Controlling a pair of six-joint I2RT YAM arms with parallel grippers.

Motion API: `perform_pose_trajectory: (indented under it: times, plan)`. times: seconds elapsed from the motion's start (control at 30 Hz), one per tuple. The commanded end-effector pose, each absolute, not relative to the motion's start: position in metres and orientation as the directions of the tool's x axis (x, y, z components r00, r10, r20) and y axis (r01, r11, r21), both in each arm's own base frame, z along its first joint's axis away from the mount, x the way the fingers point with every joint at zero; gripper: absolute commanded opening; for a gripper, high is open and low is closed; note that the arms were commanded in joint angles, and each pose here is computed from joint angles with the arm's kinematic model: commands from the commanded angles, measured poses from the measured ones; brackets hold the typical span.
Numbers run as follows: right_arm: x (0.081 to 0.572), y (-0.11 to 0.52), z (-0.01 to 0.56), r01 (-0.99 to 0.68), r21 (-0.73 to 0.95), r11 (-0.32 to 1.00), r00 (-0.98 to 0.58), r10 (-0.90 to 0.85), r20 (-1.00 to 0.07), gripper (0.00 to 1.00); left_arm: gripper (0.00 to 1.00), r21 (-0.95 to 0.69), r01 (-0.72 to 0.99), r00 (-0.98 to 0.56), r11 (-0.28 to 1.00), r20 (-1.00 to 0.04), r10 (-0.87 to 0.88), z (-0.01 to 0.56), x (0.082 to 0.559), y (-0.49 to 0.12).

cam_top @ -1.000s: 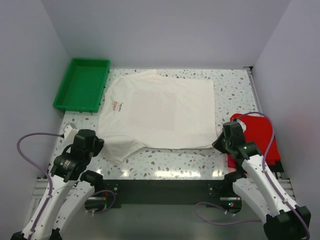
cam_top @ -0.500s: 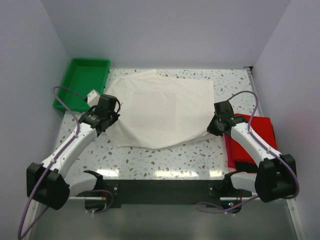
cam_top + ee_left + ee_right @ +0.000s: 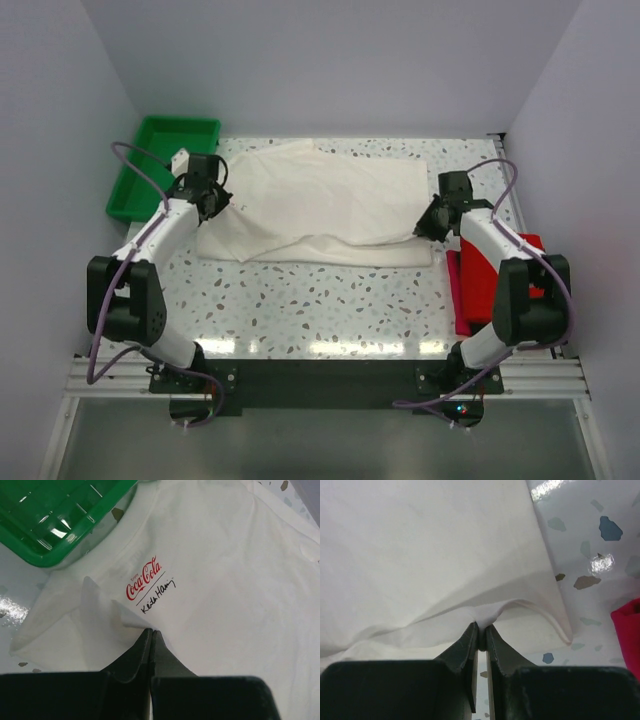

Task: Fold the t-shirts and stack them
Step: Fold the tshirt

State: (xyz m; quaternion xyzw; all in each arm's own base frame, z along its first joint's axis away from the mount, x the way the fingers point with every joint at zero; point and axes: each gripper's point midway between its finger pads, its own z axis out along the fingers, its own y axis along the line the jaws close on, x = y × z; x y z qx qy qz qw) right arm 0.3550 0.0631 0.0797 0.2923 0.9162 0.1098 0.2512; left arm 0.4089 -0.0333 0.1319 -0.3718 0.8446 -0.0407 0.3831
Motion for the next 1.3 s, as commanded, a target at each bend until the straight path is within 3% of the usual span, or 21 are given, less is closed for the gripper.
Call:
perform_pose_trajectory:
  times: [0.0, 1.2, 1.27]
  plan:
    - [0.379, 0.064, 0.088, 0.463, 0.412, 0.785, -0.687, 0.612, -0.393, 0.00, 0.00, -0.415, -0.530, -0.395, 0.739, -0.650, -0.649, 0.157, 0.443, -0.034]
    - [0.419, 0.033, 0.066, 0.524, 0.481, 0.703, -0.636, 0.698, -0.329, 0.00, 0.00, -0.408, -0.553, -0.423, 0.726, -0.613, -0.667, 0.123, 0.492, -0.009]
    - [0.421, 0.032, 0.064, 0.524, 0.484, 0.701, -0.637, 0.699, -0.323, 0.00, 0.06, -0.418, -0.529, -0.439, 0.738, -0.609, -0.660, 0.123, 0.499, -0.011]
